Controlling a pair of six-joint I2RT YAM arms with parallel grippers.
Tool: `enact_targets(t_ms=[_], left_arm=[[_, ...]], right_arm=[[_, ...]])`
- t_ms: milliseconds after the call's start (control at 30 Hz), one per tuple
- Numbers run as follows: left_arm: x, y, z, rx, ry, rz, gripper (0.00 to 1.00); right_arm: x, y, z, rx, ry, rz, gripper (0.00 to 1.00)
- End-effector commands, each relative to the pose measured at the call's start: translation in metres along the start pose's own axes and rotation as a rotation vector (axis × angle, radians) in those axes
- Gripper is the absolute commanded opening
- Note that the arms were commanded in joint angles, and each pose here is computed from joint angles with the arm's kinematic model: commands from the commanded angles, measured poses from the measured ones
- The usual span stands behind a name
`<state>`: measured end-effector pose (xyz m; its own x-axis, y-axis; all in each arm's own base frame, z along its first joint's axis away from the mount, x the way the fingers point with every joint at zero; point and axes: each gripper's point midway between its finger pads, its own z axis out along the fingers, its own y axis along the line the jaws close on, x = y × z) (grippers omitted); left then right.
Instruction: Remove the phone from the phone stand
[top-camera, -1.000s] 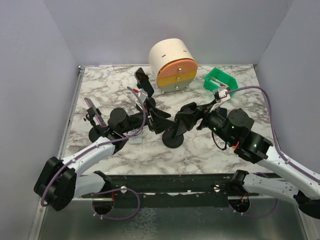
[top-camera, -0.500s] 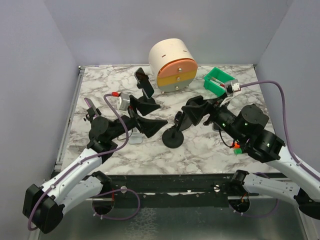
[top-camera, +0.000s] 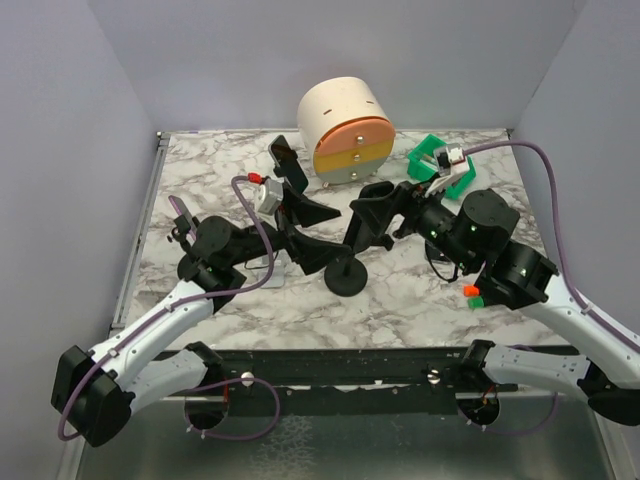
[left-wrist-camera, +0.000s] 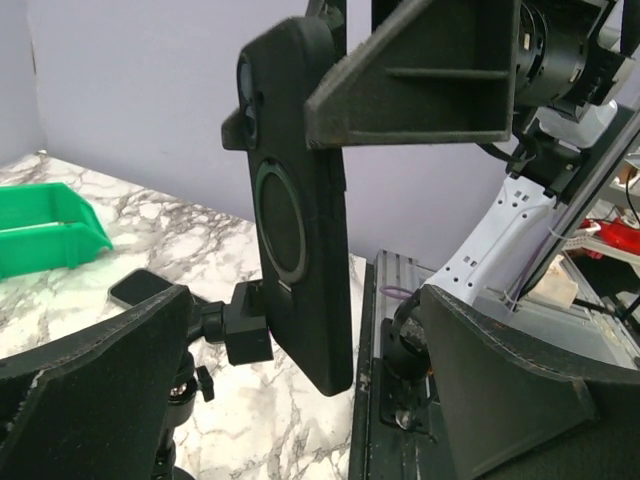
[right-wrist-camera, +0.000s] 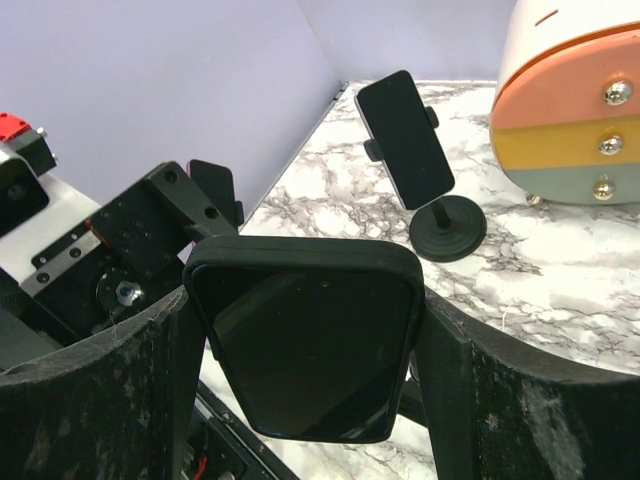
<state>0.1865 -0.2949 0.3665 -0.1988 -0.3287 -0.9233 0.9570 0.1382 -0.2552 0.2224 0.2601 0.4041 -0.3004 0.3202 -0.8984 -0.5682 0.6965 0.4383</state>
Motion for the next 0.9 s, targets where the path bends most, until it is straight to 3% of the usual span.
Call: enact_targets(t_ms=[0, 133, 233, 400, 533, 667, 767, 867], left_arm=[[0.006, -0.001, 0.004, 0.002, 0.029, 0.018, 0.93], [0.013, 0.014, 0.009, -0.088, 0.046, 0.009, 0.84], [0.017, 0.016, 0.015, -0.103, 0.059, 0.011, 0.71], [0.016, 0.023, 0.023, -0.15, 0.071, 0.024, 0.4], [0.014, 0.024, 0.025, -0.166, 0.072, 0.046, 0.24], [0.011, 0.025, 0.024, -0.181, 0.064, 0.062, 0.0], [0.004, 0.024, 0.021, -0.197, 0.042, 0.068, 0.0], [0.0, 0.022, 0.018, -0.205, 0.026, 0.071, 0.0]], right_arm=[[-0.029, 0.004, 0.0, 0.03, -0.068, 0.047, 0.01], [-0.029, 0.002, 0.005, 0.051, -0.064, 0.047, 0.01], [-0.03, 0.001, 0.008, 0.058, -0.068, 0.05, 0.01], [-0.028, -0.002, 0.014, 0.085, -0.061, 0.056, 0.01], [-0.028, -0.005, 0.017, 0.105, -0.064, 0.061, 0.01], [-0.028, -0.003, 0.019, 0.097, -0.065, 0.061, 0.01], [-0.024, -0.002, 0.019, 0.083, -0.056, 0.053, 0.04], [-0.022, 0.002, 0.015, 0.051, -0.058, 0.046, 0.19]])
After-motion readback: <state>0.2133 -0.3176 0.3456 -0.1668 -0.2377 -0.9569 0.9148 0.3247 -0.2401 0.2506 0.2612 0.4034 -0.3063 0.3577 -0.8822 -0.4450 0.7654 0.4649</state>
